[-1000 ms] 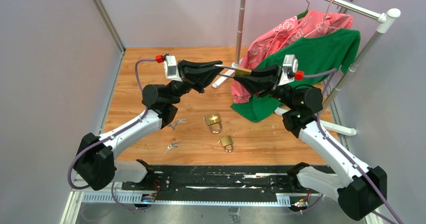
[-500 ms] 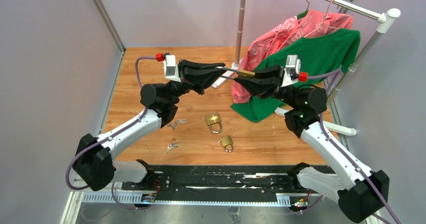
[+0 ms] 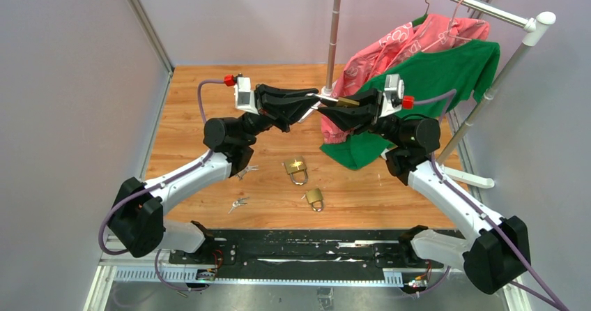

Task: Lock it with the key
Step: Lock the lock.

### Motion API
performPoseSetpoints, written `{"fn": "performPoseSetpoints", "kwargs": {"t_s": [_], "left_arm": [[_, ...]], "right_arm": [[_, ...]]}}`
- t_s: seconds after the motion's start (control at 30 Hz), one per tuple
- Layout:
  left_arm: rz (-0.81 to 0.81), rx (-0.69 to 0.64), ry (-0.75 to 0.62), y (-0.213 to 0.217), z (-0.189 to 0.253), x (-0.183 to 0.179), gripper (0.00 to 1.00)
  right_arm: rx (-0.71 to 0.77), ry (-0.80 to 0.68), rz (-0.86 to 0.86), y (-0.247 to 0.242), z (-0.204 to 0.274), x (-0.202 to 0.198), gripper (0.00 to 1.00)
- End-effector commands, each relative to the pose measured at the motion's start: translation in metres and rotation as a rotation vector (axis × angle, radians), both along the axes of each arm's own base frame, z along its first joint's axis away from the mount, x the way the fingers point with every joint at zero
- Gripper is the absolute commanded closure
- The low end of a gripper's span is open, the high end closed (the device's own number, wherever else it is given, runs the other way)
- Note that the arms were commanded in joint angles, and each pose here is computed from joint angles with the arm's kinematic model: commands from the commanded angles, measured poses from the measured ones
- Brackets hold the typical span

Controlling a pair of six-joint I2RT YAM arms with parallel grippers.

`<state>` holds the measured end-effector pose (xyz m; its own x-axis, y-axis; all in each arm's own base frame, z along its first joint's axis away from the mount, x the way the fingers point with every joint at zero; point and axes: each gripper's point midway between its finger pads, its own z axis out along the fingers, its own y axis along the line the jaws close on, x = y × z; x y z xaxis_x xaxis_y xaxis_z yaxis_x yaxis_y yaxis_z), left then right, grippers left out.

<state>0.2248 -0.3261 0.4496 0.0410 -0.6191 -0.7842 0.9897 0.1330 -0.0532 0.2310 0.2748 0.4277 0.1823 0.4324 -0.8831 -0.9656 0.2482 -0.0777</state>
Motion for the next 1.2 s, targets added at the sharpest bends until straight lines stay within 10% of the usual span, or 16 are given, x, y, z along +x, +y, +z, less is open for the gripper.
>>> {"fn": "performPoseSetpoints", "kwargs": {"t_s": [0.0, 0.8, 1.17], "left_arm": [[-0.519, 0.263, 0.047, -0.054, -0.058, -0.113, 1.00], [-0.591, 0.262, -0.028, -0.070, -0.052, -0.133, 1.00], [-0.586, 0.372, 0.153, -0.084, -0.088, -0.117, 1.00]], "right_arm": [[-0.075, 0.134, -0.035, 0.028, -0.038, 0.027, 1.00], [-0.234, 0.071, 0.071, 0.022, -0.040, 0.006, 1.00], [-0.150, -0.043, 0.005, 0.011, 0.008, 0.002, 1.00]]}}
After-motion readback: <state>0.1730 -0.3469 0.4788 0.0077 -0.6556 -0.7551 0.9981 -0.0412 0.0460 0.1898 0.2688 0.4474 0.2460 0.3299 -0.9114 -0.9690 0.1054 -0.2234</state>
